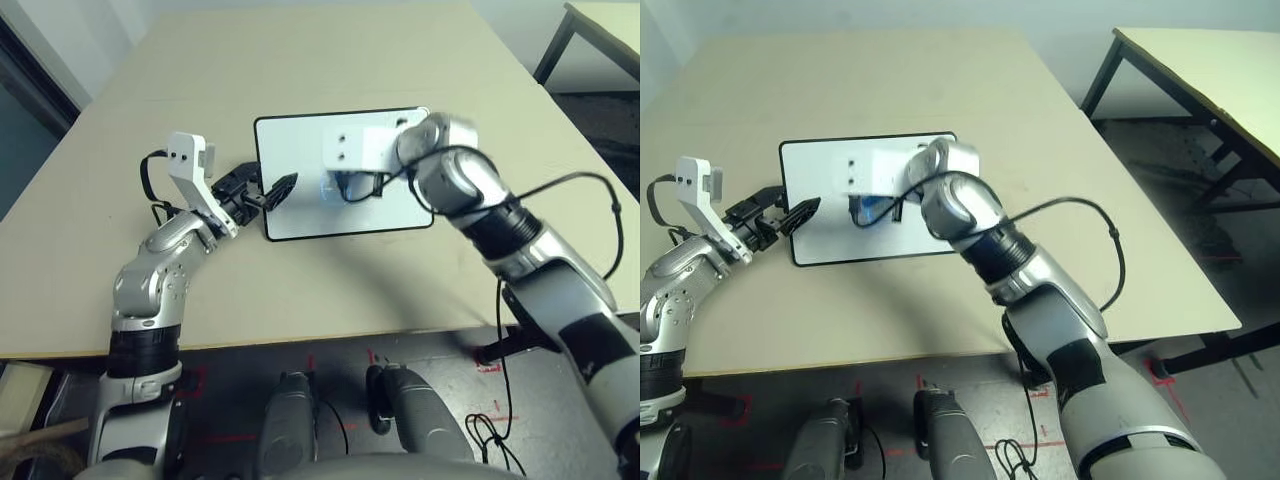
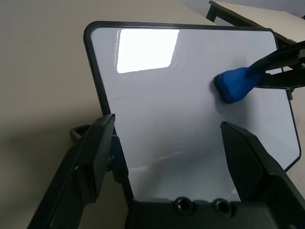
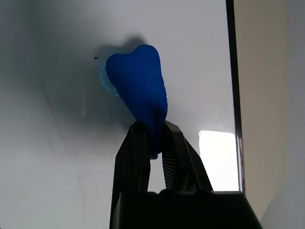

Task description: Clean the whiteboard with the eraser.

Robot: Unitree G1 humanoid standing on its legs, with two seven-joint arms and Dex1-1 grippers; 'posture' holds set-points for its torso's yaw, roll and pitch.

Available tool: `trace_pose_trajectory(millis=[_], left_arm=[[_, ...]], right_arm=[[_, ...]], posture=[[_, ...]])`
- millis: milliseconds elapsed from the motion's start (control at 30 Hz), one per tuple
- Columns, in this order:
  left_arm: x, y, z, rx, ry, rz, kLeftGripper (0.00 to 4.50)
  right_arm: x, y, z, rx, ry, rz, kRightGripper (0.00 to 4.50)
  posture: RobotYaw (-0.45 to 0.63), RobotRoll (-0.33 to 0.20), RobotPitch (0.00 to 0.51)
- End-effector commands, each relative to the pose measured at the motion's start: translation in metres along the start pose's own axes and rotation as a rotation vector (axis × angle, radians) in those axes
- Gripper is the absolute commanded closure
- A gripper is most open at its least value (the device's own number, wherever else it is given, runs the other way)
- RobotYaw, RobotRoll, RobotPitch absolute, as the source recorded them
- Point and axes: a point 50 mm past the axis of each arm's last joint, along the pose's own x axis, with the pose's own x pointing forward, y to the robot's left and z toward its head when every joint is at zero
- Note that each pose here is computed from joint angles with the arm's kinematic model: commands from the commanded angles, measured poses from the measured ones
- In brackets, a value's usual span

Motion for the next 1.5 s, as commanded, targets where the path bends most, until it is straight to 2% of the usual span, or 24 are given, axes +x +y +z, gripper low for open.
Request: trace_pose_trajectory(millis=[33, 167, 267, 433, 567, 867, 1033, 1200, 1367, 1400, 1500], left_arm=[[0.001, -0.001, -0.004, -0.001, 0.017, -0.008, 0.0], [0.001, -0.002, -0.004, -0.003, 0.018, -0.007, 0.0], [0.0, -0.002, -0.004, -0.004, 0.018, -0.006, 0.0], [-0.001, -0.002, -0.005, -0.005, 0.017, -0.003, 0.0], [-0.002, -0.003, -0.005, -0.007, 0.016, 0.001, 0.0], [-0.004, -0.003, -0.005, -0.008, 0.015, 0.01, 0.0], [-0.003, -0.002, -0.005, -0.008, 0.016, 0.007, 0.0], [-0.001, -0.002, -0.005, -0.008, 0.015, 0.001, 0.0], [-0.001, -0.004, -0.003, 0.001, -0.006, 0.006, 0.0], [-0.001, -0.003, 0.0, 0.006, -0.027, 0.017, 0.0], [-0.004, 0.003, 0.012, 0.026, -0.12, 0.074, 0.0]], right_arm=[[0.004, 0.017, -0.005, -0.012, 0.007, 0.074, 4.16], [0.0, 0.042, -0.017, -0.061, 0.048, 0.174, 4.16], [-0.003, 0.049, -0.02, -0.07, 0.055, 0.196, 4.16], [0.004, 0.025, 0.0, -0.033, -0.014, 0.082, 4.16], [0.011, 0.017, 0.003, -0.044, -0.022, 0.049, 4.16], [0.005, 0.036, -0.019, -0.112, 0.063, 0.148, 4.16], [0.003, 0.036, -0.021, -0.106, 0.074, 0.148, 4.16], [0.009, 0.017, -0.001, -0.052, 0.0, 0.055, 4.16], [0.008, 0.01, -0.003, -0.016, -0.012, 0.04, 4.16], [0.003, 0.005, -0.003, 0.026, -0.027, 0.024, 4.16], [-0.02, -0.032, -0.006, 0.229, -0.089, -0.118, 4.16]], posture=[[-0.04, 0.0, 0.145], [-0.04, 0.0, 0.149], [-0.04, 0.0, 0.15], [-0.03, 0.0, 0.151], [-0.03, 0.0, 0.149], [-0.03, 0.0, 0.149], [-0.03, 0.0, 0.148], [-0.04, 0.0, 0.147], [-0.02, 0.0, 0.144], [-0.01, 0.0, 0.143], [0.0, 0.0, 0.137]])
